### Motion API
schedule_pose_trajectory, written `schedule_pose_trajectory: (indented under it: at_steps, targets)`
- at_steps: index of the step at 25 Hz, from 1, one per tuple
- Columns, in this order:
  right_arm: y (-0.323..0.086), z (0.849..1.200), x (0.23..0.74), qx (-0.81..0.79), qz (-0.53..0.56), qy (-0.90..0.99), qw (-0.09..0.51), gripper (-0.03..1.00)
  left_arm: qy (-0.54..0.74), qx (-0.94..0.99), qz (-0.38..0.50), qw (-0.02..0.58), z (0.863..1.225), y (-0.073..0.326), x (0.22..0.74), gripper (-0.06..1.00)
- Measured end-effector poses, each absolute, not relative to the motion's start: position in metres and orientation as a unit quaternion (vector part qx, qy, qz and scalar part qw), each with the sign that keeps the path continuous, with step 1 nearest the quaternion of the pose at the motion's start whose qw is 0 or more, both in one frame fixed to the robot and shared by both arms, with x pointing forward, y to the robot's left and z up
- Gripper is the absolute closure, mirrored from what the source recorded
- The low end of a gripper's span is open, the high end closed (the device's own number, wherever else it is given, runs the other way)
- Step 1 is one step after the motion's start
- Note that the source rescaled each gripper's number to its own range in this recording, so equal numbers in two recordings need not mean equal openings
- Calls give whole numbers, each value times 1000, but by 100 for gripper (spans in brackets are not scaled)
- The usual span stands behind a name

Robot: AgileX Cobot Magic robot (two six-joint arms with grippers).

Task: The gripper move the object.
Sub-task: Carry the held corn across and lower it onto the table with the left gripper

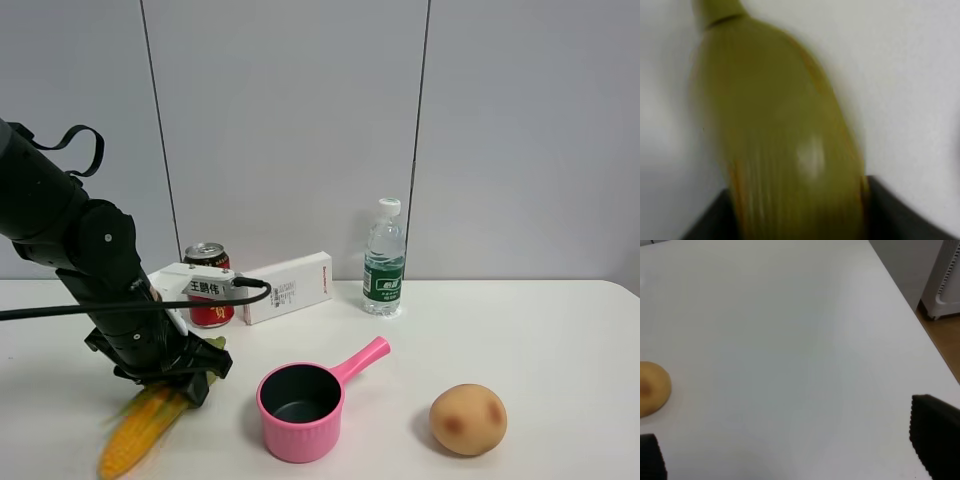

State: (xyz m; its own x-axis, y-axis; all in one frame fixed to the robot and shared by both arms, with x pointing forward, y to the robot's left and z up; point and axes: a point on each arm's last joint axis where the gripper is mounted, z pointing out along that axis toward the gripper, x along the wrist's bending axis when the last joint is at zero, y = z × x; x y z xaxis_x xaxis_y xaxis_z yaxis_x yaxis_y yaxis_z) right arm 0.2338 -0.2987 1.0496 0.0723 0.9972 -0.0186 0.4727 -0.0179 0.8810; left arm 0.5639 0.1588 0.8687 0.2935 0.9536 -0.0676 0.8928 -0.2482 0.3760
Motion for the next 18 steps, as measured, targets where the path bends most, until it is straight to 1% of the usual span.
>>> schedule_pose_trajectory:
  at_steps: [1,5,8,11,14,16,18]
  targets:
    - [-299,1050,234,625,344,588,381,-3,587,786,87,172,869,159,564,91]
    - [-299,1050,234,625,344,588,381,-3,568,803,89,155,875,161,561,90]
    - [-299,1050,234,625,344,588,381,-3,532,829,102,140,896,165,557,90]
    - [-299,1050,234,625,344,588,381,-3,507,841,121,146,933,170,549,90]
    - [-299,1050,234,625,344,588,381,-3,485,843,152,177,972,174,541,90]
    - [-299,1050,234,625,344,588,381,-3,450,848,186,207,1002,177,533,90]
    - [-299,1050,234,625,344,588,381,-3,393,867,217,217,1023,176,526,90]
